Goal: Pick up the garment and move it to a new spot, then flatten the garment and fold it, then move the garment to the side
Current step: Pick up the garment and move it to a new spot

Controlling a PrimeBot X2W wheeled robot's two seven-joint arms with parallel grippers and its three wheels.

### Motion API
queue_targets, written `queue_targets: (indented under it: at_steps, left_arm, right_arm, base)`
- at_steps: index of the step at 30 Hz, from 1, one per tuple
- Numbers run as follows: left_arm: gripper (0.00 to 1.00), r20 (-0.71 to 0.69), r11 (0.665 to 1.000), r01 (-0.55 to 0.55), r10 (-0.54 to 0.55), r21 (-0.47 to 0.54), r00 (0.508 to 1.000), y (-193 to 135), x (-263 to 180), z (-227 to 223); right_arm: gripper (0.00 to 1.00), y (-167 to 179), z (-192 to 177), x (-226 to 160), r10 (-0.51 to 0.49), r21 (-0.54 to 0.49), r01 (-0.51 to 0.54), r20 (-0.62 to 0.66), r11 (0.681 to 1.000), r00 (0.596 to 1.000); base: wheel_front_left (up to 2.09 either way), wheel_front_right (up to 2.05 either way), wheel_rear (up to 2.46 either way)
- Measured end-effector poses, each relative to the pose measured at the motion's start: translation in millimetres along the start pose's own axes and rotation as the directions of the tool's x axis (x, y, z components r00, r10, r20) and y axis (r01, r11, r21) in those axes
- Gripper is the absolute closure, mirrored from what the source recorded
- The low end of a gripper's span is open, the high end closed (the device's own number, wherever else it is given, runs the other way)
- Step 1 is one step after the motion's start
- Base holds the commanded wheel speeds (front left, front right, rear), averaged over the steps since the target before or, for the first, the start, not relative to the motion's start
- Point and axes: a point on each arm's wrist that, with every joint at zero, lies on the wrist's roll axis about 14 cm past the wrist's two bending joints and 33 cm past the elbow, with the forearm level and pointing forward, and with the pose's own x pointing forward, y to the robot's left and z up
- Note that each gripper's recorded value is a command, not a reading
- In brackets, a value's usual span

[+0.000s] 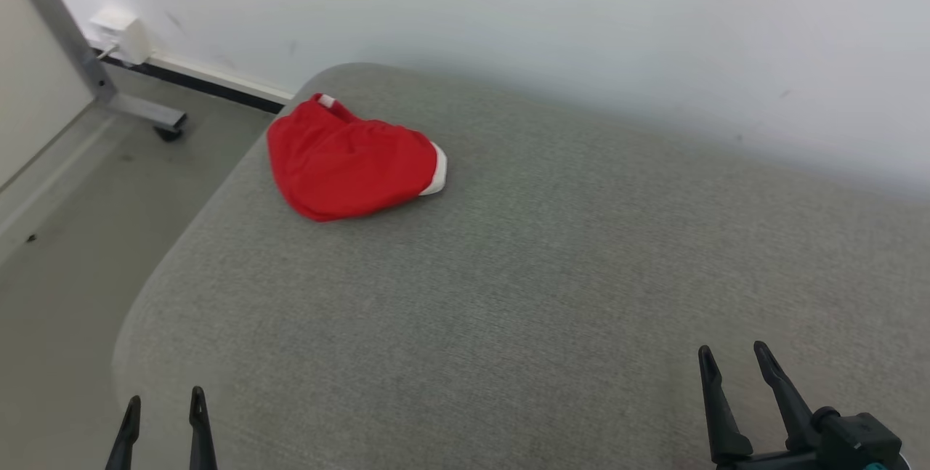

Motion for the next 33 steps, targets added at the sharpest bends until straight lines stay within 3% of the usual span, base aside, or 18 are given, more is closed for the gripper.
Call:
queue_targets:
  at_steps: [9, 19, 28, 33]
  left_arm:
    - [0.00, 0.020, 0.995, -0.097, 0.097, 0.004, 0.995, 34, -18, 7]
    - [0.00, 0.015, 0.995, -0.098, 0.098, -0.004, 0.995, 33, -10, 5]
    - [0.00, 0.148, 1.000, 0.027, -0.028, 0.009, 0.989, -4, 73, 58]
    - [0.00, 0.234, 0.993, 0.116, -0.118, 0.026, 0.965, -40, 133, 101]
  right_arm:
    - [0.00, 26, 0, 13, 0.084, -0.008, -0.085, -0.005, 0.996, 0.996]
    - [0.00, 20, -2, 12, 0.073, -0.013, -0.074, -0.015, 0.997, 0.997]
    - [0.00, -18, 13, 18, 0.000, -0.069, 0.001, 0.012, 0.998, 1.000]
    - [0.00, -48, 21, 21, -0.060, -0.100, 0.063, 0.033, 0.993, 0.998]
  base:
    - [0.00, 0.00, 0.00]
    - [0.00, 0.00, 0.00]
    - [0.00, 0.00, 0.00]
    - [0.00, 0.00, 0.00]
